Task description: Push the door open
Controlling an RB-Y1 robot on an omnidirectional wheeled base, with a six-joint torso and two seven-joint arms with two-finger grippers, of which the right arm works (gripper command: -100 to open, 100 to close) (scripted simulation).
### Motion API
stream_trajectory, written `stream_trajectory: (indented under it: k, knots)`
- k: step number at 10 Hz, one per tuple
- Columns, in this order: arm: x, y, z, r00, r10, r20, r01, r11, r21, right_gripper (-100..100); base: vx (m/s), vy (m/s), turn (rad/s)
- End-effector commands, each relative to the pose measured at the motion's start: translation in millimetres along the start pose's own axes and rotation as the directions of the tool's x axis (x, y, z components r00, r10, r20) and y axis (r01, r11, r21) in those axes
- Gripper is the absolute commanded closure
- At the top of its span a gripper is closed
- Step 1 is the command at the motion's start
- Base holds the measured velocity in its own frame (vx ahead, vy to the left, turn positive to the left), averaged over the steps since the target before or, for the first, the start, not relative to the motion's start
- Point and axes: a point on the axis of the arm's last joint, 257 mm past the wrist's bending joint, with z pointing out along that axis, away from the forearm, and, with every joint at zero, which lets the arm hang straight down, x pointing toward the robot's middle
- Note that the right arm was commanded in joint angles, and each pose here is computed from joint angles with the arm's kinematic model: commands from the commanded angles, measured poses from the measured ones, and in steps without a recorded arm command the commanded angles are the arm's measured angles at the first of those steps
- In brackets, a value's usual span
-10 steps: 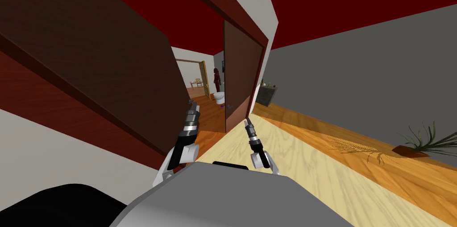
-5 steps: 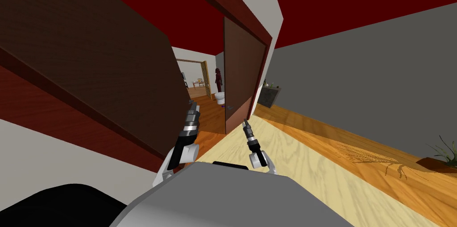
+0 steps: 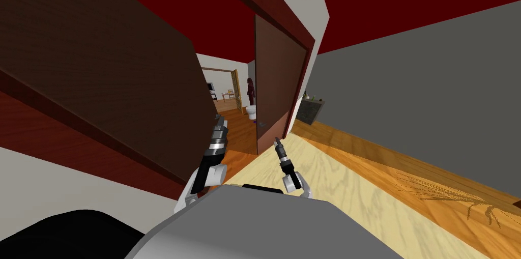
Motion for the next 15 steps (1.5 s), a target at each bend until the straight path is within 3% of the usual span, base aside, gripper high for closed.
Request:
stream_trajectory:
  k: [1,8,15]
  knots:
    - [6.5,-9.8,-0.5,1.000,0.010,-0.014,-0.010,1.000,0.019,-100,0.093,-0.053,0.083]
    - [32.4,-51.6,-5.2,0.996,0.055,-0.074,-0.047,0.993,0.105,-100,0.091,-0.064,0.069]
    - [49.5,-76.1,-10.5,0.990,0.084,-0.111,-0.065,0.984,0.163,-100,0.073,-0.055,0.053]
